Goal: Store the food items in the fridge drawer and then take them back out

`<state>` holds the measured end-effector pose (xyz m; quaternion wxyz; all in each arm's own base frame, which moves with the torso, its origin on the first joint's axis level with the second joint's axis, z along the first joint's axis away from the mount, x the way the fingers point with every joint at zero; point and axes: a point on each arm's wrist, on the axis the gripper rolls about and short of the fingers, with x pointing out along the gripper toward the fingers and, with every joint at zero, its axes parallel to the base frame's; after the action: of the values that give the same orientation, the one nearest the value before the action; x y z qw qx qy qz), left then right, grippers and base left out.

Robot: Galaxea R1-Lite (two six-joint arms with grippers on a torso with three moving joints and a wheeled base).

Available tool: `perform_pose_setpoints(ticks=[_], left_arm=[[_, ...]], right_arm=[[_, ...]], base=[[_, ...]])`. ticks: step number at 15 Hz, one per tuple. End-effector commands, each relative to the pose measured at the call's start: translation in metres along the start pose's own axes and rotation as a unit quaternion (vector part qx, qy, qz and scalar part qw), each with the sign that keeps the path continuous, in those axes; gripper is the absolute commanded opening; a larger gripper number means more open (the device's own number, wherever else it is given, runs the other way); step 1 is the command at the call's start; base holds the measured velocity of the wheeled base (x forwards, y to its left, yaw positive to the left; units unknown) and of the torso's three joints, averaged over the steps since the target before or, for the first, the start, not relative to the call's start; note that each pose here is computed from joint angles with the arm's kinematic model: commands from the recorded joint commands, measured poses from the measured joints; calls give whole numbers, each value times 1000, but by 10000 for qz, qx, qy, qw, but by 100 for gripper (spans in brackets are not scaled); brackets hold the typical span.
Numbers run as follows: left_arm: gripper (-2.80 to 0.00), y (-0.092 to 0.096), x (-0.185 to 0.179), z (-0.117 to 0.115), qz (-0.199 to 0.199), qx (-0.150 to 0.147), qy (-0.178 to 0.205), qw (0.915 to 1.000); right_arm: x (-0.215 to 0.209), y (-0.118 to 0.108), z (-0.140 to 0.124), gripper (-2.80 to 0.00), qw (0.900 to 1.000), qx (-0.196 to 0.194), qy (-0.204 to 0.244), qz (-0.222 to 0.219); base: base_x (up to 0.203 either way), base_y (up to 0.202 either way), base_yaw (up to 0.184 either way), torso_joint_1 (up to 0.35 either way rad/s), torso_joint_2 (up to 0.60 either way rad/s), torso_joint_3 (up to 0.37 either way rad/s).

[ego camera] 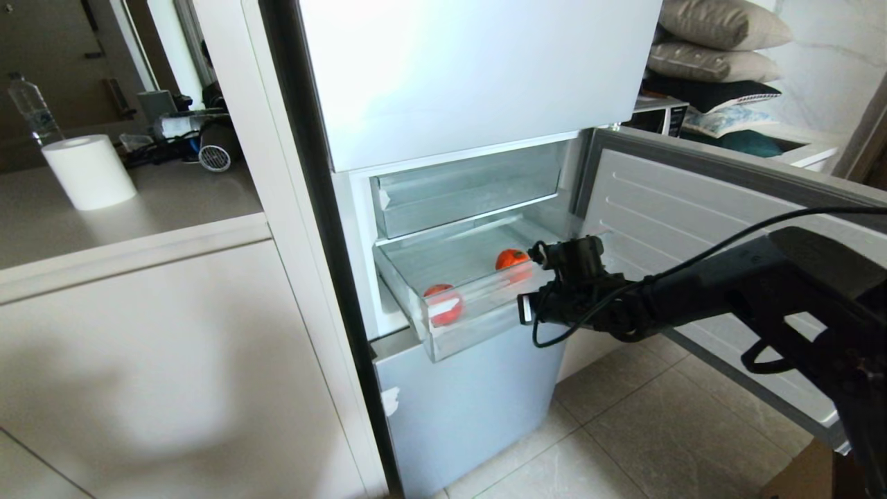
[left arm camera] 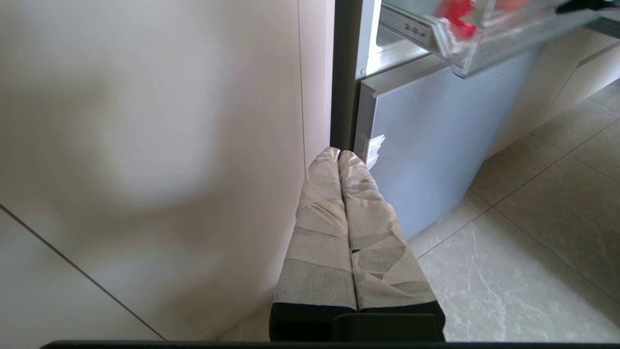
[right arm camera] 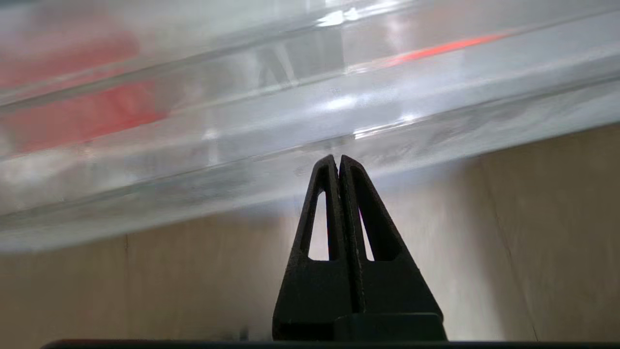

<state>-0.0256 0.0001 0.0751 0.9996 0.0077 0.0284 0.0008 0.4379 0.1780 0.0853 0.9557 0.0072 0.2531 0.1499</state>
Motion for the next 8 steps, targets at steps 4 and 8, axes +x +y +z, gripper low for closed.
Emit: perform_pose_setpoints(ticks=[4,8], left_arm=[[-280,0,0,0,5,0,7,10000],[-280,0,0,0,5,0,8,10000]], right_arm=[[54,20,-9,-280,9904,7,-1378,76],[60,23,-1,-280,9876,25,-1562,134]], base=[[0,0,0,0,0,0],[0,0,0,0,0,0]])
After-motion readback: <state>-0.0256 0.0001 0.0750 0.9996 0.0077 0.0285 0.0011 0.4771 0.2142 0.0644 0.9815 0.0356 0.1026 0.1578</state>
